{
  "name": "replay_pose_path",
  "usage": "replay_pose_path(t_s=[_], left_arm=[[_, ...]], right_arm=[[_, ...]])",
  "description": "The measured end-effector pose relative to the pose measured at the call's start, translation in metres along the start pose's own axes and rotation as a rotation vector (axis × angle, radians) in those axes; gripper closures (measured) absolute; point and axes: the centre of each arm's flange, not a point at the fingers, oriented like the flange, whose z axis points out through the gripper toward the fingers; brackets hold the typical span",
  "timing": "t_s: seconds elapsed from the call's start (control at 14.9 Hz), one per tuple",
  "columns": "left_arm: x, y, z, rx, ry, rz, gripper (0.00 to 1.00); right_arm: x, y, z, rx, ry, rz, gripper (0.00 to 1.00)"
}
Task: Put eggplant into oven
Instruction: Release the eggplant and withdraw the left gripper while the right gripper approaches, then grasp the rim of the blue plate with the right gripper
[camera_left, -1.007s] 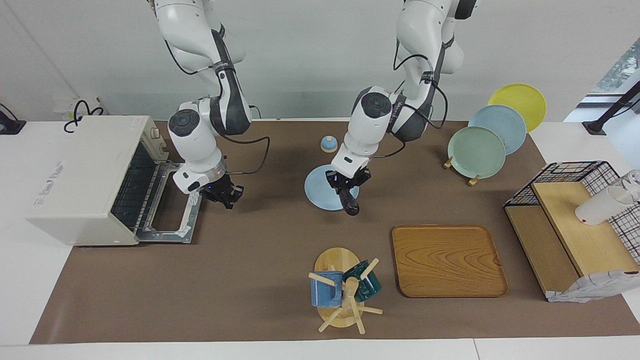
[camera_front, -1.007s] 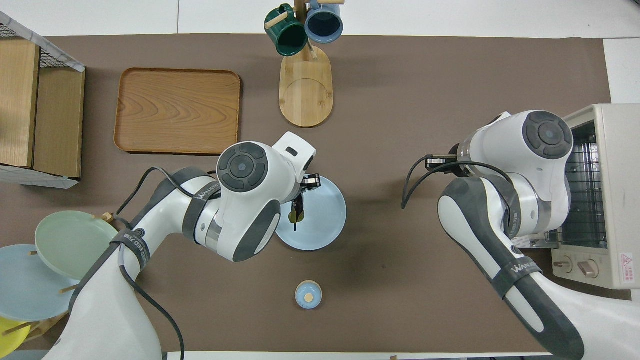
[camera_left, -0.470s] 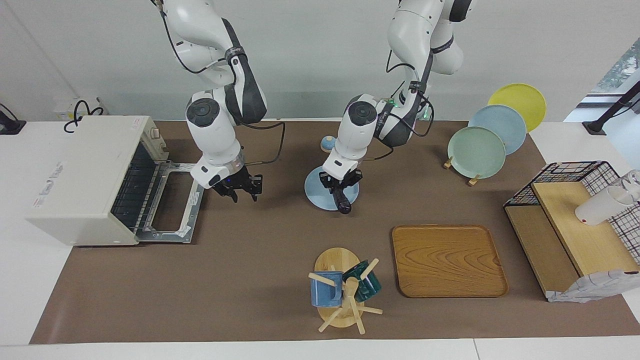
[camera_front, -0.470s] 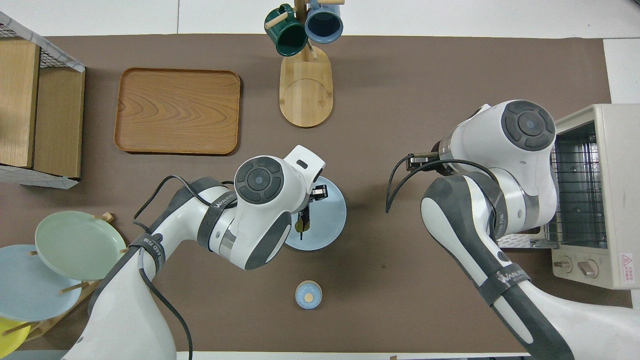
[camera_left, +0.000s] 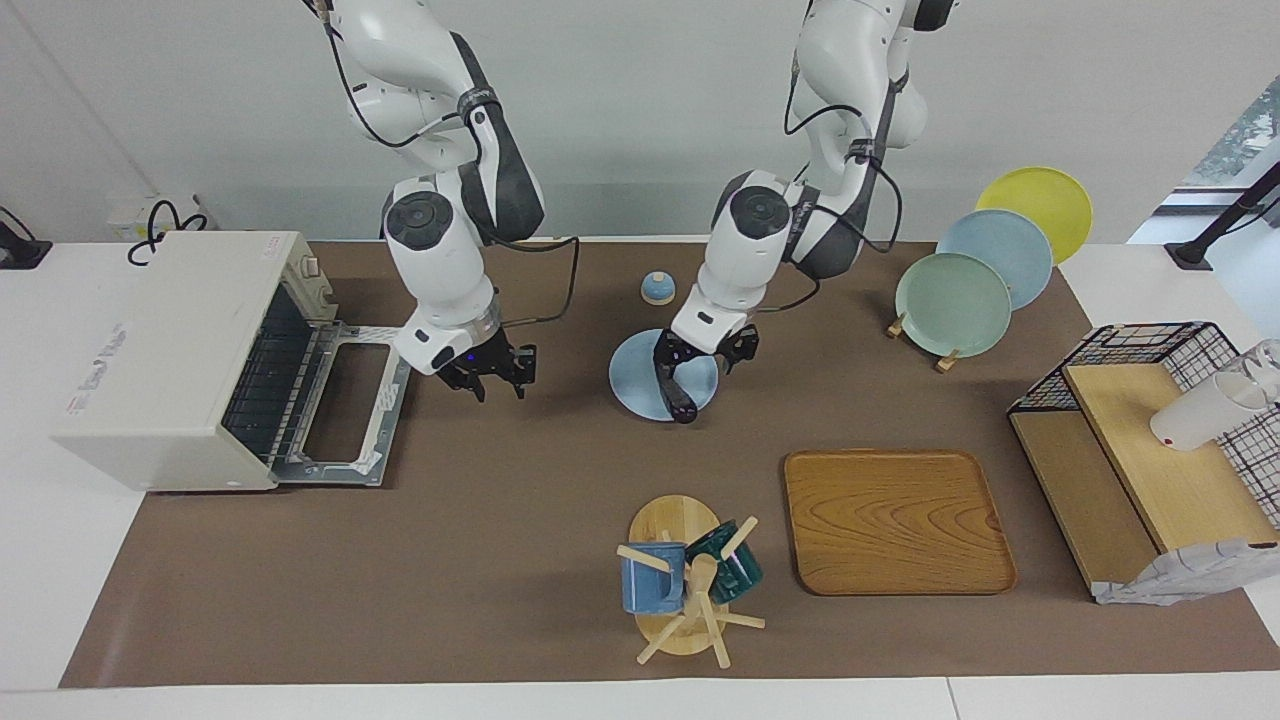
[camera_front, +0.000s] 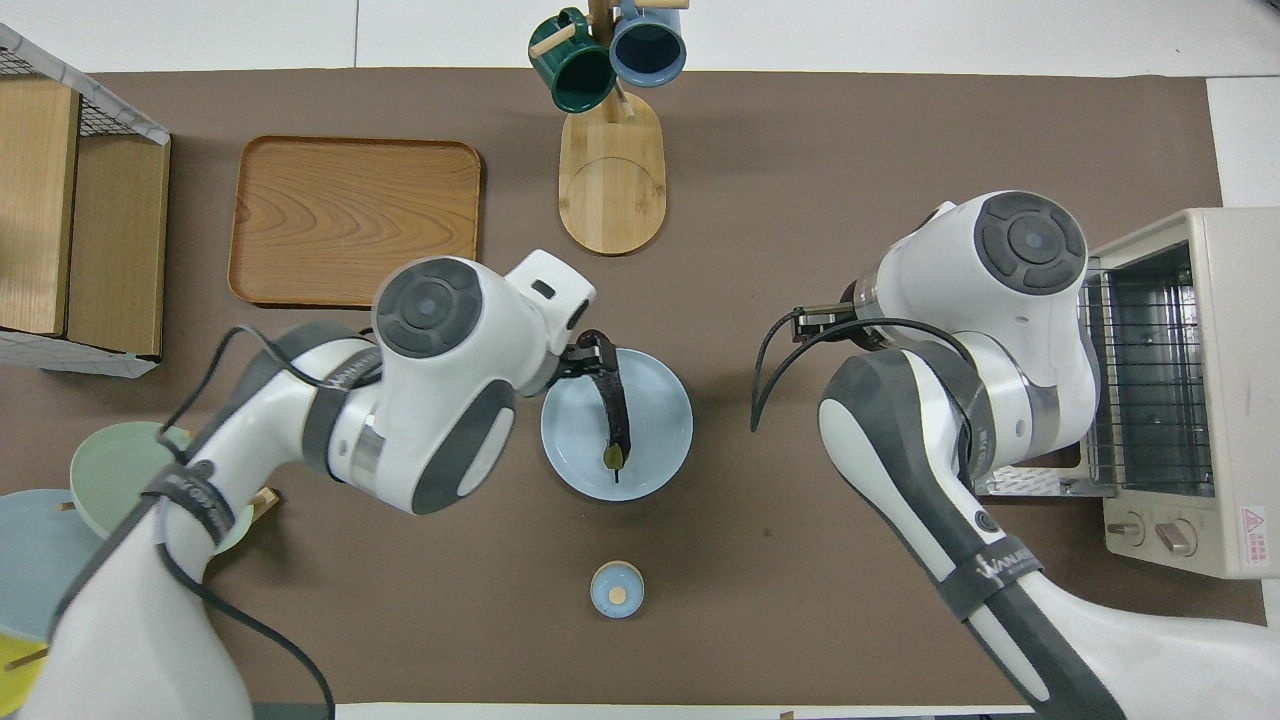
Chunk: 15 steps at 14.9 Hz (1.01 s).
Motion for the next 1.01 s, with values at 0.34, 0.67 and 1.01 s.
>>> replay_pose_path(t_s=[0.34, 0.67, 1.01], left_arm=[[0.068, -0.130, -0.080, 0.020, 0.011, 0.010, 0.00], [0.090, -0.214, -0.110, 0.034, 0.010, 0.035, 0.00], [0.071, -0.249, -0.178, 0.043, -0.005, 0.065, 0.00]], right_arm=[[-0.013, -0.133, -0.030, -0.001, 0.029, -0.053, 0.40], [-0.072, -0.301, 0.030, -0.036, 0.093, -0.113, 0.42], [-0.090, -0.311, 0.107, -0.079, 0.116, -0.170, 0.51]])
